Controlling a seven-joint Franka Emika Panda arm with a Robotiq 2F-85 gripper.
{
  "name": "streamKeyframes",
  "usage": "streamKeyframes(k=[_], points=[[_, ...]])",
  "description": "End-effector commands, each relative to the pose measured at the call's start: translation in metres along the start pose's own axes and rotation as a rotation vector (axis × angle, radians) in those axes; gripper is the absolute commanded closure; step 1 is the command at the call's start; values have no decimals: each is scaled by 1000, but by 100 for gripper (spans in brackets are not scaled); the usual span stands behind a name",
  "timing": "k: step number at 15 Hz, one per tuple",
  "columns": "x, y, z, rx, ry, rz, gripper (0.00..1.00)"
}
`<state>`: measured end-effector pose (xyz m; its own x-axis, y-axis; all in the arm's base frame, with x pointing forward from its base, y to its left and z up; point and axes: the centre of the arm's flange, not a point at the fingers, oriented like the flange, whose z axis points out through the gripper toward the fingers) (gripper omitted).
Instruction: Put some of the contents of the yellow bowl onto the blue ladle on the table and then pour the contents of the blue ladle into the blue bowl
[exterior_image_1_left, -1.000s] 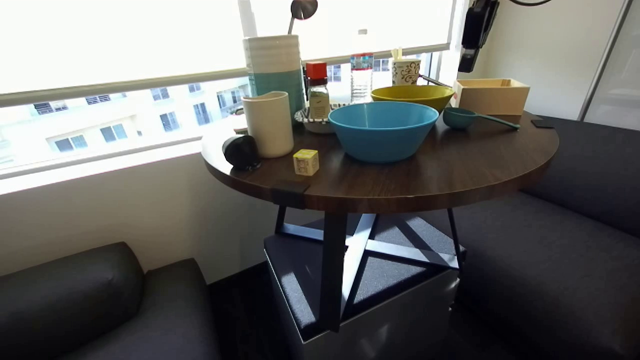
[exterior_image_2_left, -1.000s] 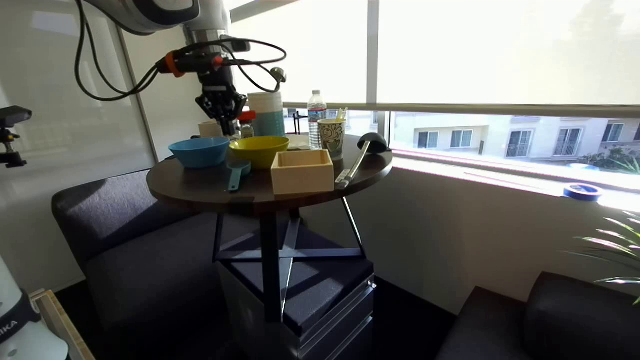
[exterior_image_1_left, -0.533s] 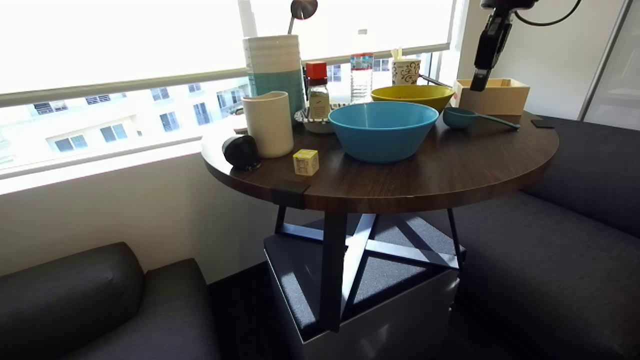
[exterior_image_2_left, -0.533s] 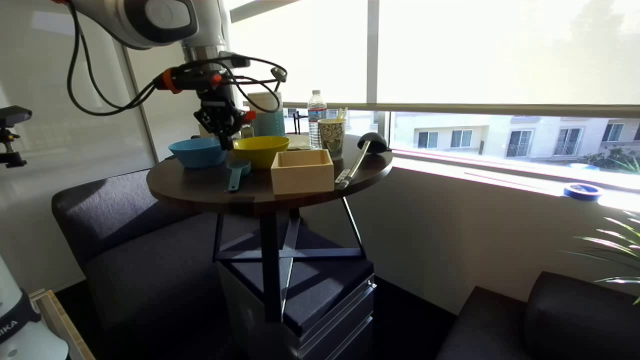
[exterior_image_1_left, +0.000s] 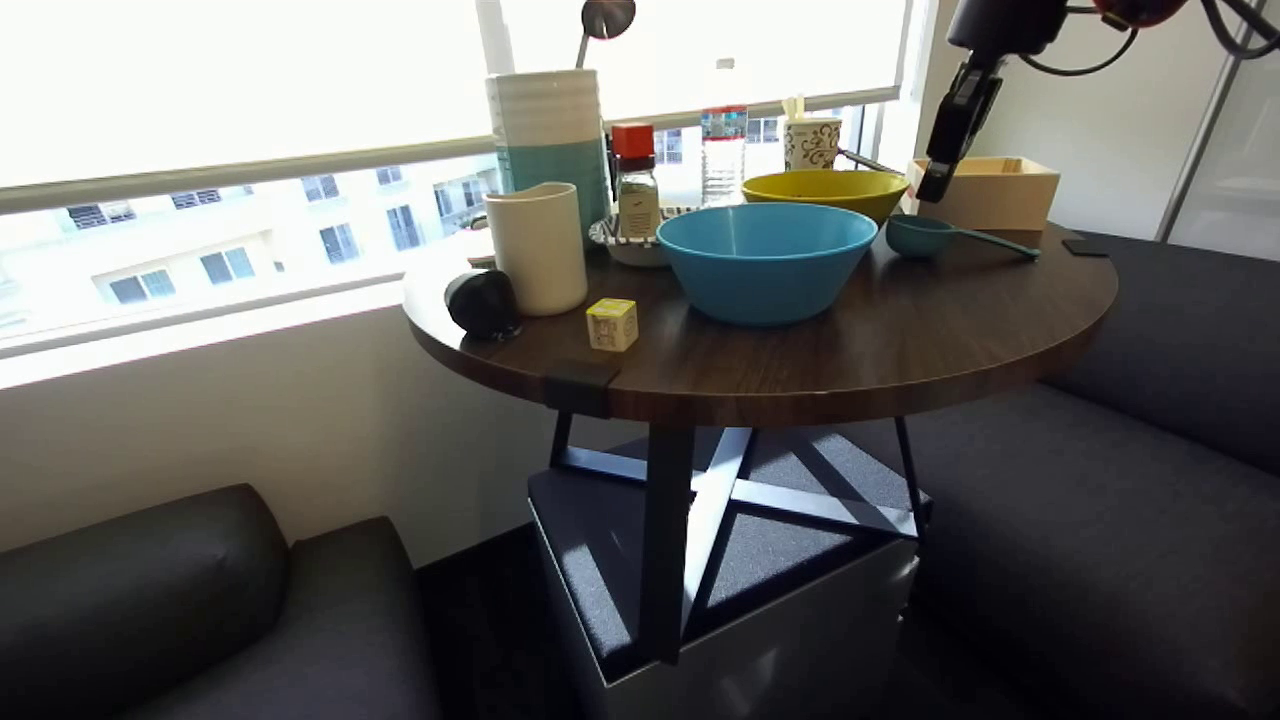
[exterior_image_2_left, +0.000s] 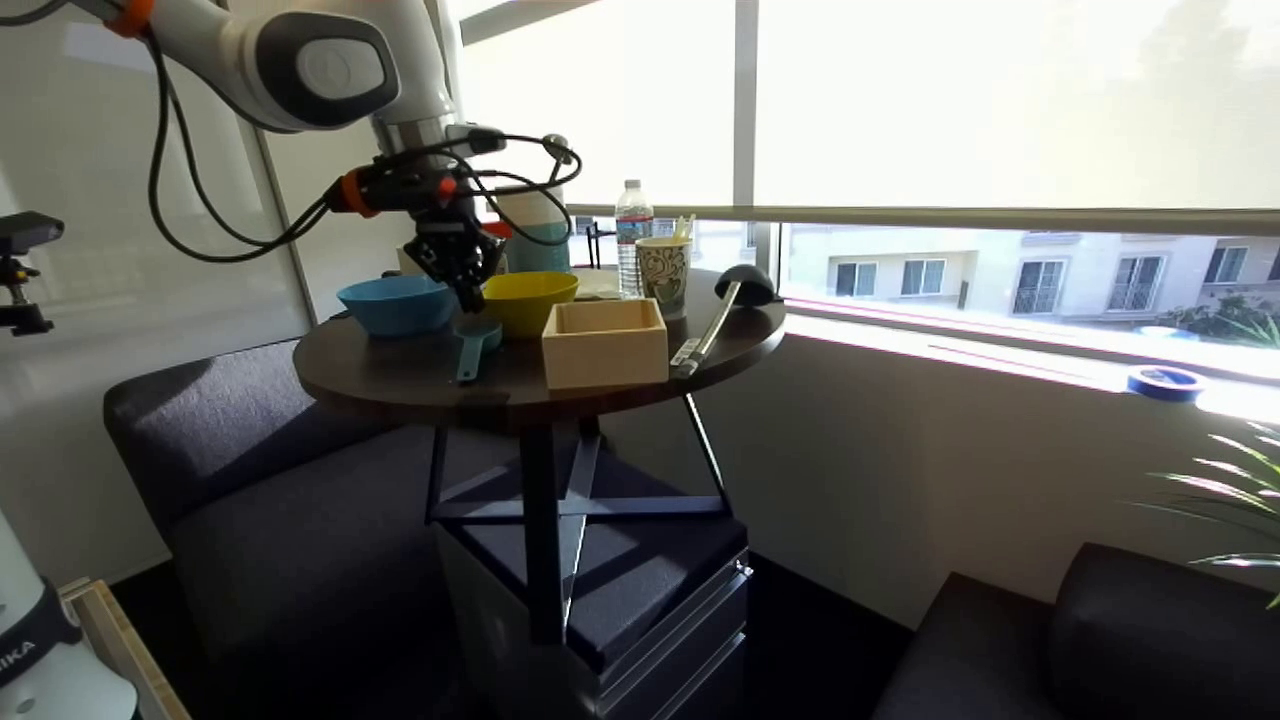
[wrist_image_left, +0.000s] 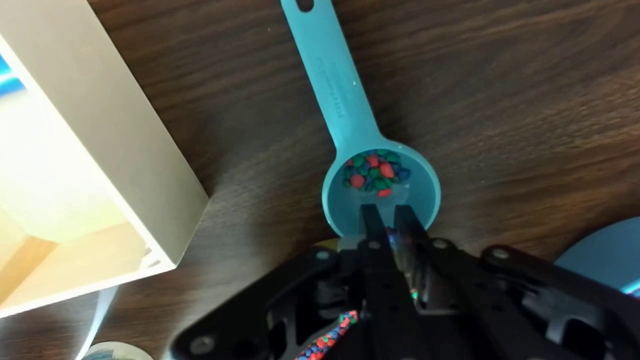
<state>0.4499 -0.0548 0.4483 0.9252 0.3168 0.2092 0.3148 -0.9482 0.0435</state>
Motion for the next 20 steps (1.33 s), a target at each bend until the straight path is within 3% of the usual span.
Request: streamKeyframes(k=[1,3,4,5,8,15,20], points=[[2,2,14,4,28,-16,97],[3,3,18,8,29,-17,97],[3,3,20,11,28,-16,85],[2,2,21,10,25,-16,63],[1,2,21,11,22,-21,52],[-11,2,7,4,4,-44,3],[-31,16,8,18,-41,-17,0]])
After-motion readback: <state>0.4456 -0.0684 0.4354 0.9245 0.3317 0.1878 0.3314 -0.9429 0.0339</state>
